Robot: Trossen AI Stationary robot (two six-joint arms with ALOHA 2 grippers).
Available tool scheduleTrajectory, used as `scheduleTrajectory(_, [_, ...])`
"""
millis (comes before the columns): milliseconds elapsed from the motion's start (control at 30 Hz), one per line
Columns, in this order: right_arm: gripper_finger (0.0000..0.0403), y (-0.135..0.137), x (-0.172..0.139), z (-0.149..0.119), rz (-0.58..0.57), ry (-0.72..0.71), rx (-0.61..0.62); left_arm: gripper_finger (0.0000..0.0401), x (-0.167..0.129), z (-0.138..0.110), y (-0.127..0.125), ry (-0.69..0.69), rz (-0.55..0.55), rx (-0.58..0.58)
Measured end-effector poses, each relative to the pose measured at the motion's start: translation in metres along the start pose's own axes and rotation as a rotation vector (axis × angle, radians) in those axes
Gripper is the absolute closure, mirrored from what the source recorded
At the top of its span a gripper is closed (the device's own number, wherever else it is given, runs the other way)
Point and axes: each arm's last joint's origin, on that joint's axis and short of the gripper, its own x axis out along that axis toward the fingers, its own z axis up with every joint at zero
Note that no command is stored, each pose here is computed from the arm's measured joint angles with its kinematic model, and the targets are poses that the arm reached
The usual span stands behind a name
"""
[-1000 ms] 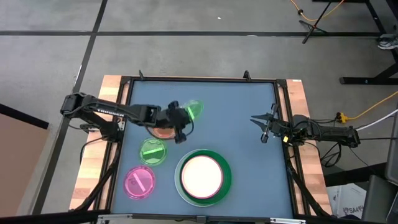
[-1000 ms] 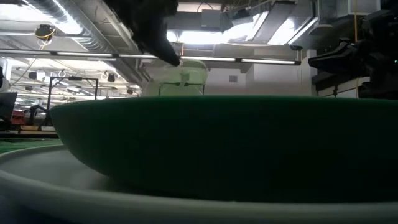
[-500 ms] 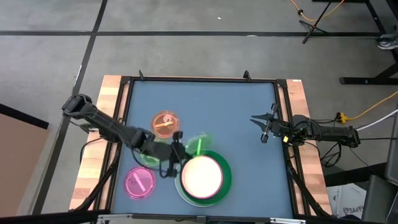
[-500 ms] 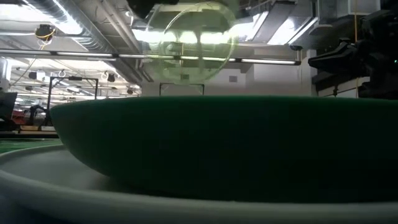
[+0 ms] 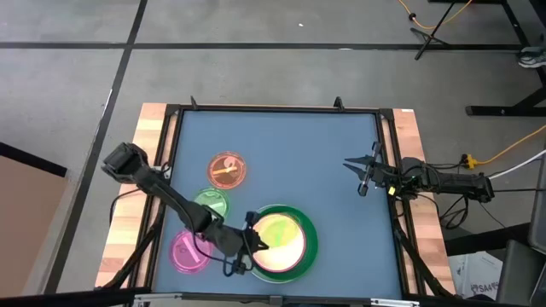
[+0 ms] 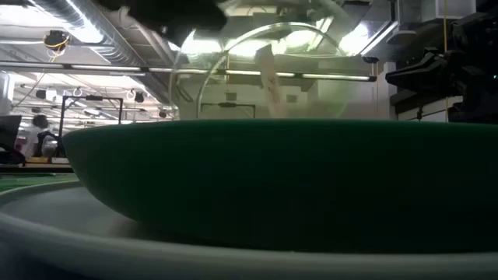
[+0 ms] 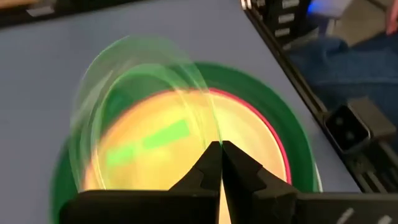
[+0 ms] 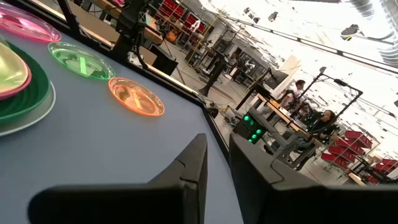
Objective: Stack plastic plates
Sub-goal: Stack the top green plate on the white plate
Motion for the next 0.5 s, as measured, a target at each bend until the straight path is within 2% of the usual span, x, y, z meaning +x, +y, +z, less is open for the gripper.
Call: scheduleTrajectory(500, [0.0341,0.0,0.0,0.0,0.0,0.0,0.0,0.0401,0.015,-0.018,-0.011,0.087,-0.106,-0.006])
